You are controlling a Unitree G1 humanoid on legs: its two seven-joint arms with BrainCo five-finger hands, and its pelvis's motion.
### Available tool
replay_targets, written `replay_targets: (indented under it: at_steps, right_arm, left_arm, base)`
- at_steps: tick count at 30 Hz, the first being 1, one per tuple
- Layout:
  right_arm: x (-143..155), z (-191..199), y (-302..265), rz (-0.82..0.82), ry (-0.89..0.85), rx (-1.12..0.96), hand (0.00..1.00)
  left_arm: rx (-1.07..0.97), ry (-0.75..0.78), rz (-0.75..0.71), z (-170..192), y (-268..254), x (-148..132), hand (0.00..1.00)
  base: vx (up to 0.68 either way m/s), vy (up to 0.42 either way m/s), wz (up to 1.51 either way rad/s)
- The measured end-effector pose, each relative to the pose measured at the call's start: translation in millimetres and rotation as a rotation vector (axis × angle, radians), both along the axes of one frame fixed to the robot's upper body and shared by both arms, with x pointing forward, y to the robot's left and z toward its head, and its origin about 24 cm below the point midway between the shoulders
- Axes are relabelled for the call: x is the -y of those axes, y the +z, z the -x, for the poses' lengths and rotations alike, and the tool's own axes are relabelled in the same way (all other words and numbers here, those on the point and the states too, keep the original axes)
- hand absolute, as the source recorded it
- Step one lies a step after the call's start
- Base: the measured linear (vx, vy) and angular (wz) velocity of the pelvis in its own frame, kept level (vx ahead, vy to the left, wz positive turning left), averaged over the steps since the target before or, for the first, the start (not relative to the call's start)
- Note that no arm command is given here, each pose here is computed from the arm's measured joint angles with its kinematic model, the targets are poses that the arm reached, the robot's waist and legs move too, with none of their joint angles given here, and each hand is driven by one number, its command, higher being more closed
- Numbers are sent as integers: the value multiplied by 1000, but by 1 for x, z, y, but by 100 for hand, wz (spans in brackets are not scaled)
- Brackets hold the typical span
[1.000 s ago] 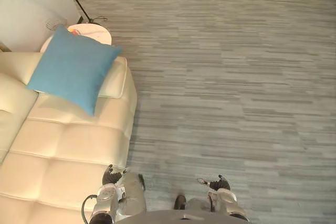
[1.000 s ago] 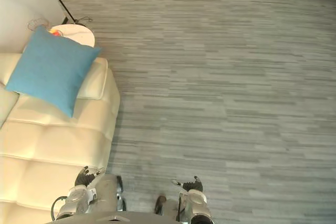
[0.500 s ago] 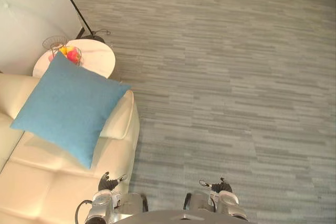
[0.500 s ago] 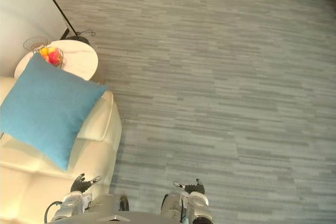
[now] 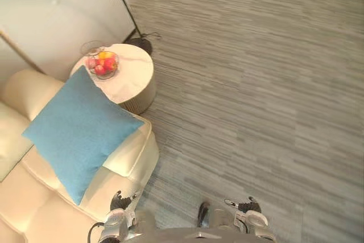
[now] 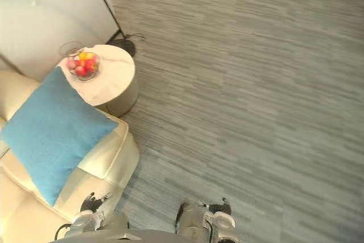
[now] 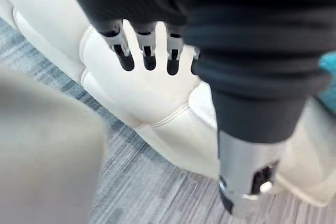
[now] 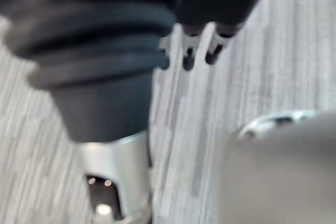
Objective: Pick up cushions and gather them together orderly.
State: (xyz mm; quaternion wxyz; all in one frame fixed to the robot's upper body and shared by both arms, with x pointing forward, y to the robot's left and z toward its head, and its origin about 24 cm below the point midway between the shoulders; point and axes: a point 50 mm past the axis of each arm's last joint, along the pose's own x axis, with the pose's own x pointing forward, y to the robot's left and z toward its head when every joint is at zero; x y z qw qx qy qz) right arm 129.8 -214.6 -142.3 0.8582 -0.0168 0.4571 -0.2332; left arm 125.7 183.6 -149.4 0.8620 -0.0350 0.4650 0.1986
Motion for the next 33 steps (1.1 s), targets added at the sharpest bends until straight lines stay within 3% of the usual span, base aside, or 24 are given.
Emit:
replay_targets:
  at_steps: [9,19,27,33]
  right_arm:
    - [-3,10,-5,-35,-71,-24,0]
    - [-10,17,-11,-48,-17,-71,0]
    - [-12,24,-11,-58,-45,-62,0]
    - [-7,21,-9,-41,-40,-53,0]
  left_arm:
    - [1,-25,-36,-1,2,-10,0]
    - [-50,-57,-70,10,-2,-21,0]
    - [-45,16,-52,12,-3,-20,0]
    - [-48,77,-1,17,-6,-2,0]
  base:
    - [264,27,127]
    - [100,-16,69]
    - [77,-183,111]
    - [212,-206,60]
